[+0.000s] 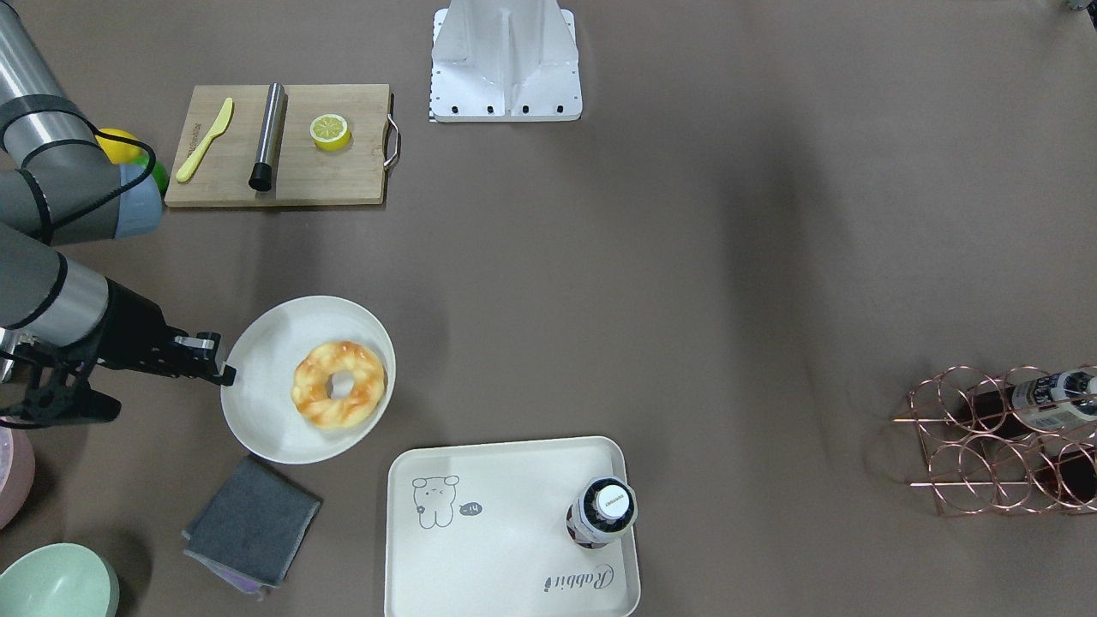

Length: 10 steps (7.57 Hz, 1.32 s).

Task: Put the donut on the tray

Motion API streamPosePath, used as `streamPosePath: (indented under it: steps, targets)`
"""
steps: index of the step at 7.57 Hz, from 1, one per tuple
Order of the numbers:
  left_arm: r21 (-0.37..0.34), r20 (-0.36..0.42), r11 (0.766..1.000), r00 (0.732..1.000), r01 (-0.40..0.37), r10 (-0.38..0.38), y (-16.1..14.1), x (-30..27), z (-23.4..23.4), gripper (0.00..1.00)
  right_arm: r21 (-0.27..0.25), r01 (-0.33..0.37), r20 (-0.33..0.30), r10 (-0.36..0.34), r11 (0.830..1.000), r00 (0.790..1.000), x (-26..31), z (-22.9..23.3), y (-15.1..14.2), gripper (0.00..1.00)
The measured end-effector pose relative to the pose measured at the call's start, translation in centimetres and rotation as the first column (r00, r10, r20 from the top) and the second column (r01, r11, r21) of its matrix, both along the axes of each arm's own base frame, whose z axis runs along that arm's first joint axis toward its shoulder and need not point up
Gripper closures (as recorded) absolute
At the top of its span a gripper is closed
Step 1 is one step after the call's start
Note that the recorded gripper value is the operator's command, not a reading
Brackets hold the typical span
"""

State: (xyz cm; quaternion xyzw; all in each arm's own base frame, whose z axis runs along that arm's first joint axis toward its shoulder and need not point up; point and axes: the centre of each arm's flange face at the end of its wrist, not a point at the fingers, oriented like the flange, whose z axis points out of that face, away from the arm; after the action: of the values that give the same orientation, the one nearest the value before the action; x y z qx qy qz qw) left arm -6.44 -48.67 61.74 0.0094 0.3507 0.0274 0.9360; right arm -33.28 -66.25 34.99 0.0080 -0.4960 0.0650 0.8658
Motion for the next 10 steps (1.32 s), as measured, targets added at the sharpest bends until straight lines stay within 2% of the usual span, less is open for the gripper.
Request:
streamPosePath:
  steps: [3,5,6,8,9,10]
  targets:
    - [-0.001,0.000,1.000,1.000,0.000,0.000,0.0,0.0,0.1,0.02,-0.019,-0.025,-0.096,0.023,1.000,0.995,-6.4,-5.1,-5.8,1.00]
    - [-0.007,0.000,1.000,1.000,0.000,0.000,0.1,0.0,0.4,0.02,-0.005,-0.037,-0.116,0.036,0.999,0.993,-10.2,-6.1,-8.4,1.00]
    - [-0.008,0.001,1.000,1.000,0.000,0.000,0.2,0.0,0.4,0.02,-0.001,-0.059,-0.117,0.058,0.998,0.991,-11.8,-5.8,-9.3,1.00]
    - [-0.008,0.001,1.000,1.000,0.000,0.000,0.2,0.0,0.5,0.02,0.003,-0.104,-0.119,0.104,0.995,0.988,-14.6,-6.1,-9.2,1.00]
    - [-0.007,0.001,1.000,1.000,0.000,0.000,0.1,0.0,0.4,0.02,-0.005,-0.124,-0.116,0.123,0.992,0.986,-15.3,-6.5,-9.1,0.01]
    - [-0.007,0.001,1.000,1.000,0.000,0.000,0.1,0.0,0.4,0.02,-0.024,-0.146,-0.111,0.142,0.989,0.984,-15.6,-7.0,-9.1,0.00]
